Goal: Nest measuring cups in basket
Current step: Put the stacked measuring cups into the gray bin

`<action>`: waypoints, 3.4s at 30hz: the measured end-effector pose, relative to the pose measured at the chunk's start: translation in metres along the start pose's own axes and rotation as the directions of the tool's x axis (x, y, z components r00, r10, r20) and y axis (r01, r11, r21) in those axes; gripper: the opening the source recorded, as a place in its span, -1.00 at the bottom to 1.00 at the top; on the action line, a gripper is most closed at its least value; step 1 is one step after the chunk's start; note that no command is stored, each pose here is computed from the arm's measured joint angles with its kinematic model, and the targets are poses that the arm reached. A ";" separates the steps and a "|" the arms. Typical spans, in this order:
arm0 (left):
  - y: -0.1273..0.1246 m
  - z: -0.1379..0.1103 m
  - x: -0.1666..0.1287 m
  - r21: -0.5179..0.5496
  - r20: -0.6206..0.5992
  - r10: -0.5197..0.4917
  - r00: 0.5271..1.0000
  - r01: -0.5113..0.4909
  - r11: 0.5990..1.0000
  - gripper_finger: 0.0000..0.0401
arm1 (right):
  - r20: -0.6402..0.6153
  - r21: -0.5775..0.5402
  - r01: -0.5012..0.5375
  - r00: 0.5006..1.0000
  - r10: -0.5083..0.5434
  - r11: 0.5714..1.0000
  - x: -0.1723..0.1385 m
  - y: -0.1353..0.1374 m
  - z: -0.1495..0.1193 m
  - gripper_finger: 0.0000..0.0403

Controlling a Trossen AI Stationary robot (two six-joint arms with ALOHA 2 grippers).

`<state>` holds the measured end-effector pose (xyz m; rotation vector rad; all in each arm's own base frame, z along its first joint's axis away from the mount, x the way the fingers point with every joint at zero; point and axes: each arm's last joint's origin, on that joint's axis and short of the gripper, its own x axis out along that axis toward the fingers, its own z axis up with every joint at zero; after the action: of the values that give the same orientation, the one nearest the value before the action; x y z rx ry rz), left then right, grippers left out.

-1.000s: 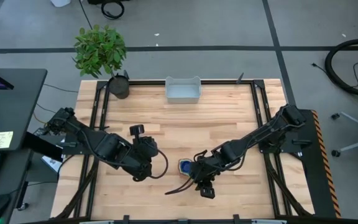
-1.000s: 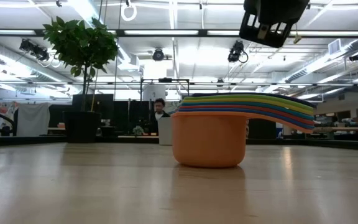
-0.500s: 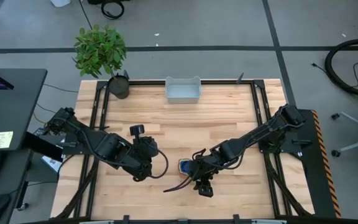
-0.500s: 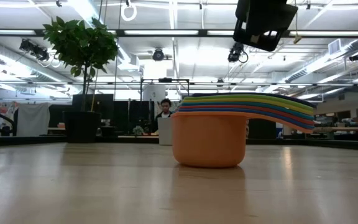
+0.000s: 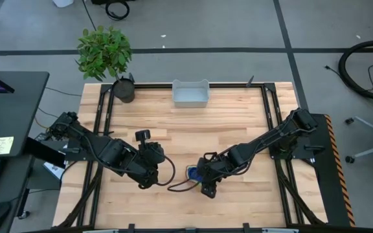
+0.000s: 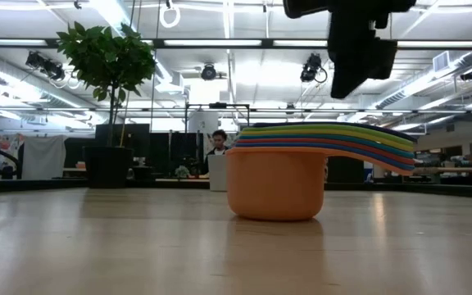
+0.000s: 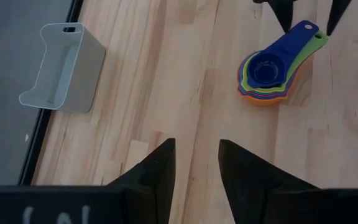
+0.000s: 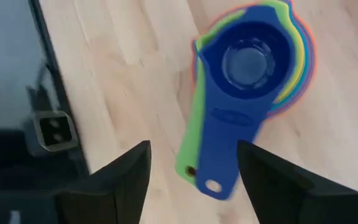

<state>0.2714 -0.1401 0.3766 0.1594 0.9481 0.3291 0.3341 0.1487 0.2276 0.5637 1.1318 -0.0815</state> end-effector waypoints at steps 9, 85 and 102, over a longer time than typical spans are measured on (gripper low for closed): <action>-0.001 0.000 0.000 0.002 0.000 -0.002 1.000 0.002 1.000 -0.36 | 0.016 0.021 0.016 1.000 -0.017 1.000 0.007 0.002 -0.002 0.18; -0.002 -0.001 -0.002 0.002 0.000 -0.012 1.000 0.012 1.000 -0.36 | -0.232 -0.297 -0.184 0.966 0.116 0.937 0.034 -0.004 -0.003 -0.40; -0.002 -0.001 -0.001 0.003 0.000 -0.012 1.000 0.012 1.000 -0.36 | -0.348 -0.274 -0.144 0.937 0.042 0.951 0.032 -0.013 -0.012 -0.21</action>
<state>0.2703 -0.1422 0.3768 0.1559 0.9493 0.3168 0.3333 0.1496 0.1912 0.3685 1.4189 0.2761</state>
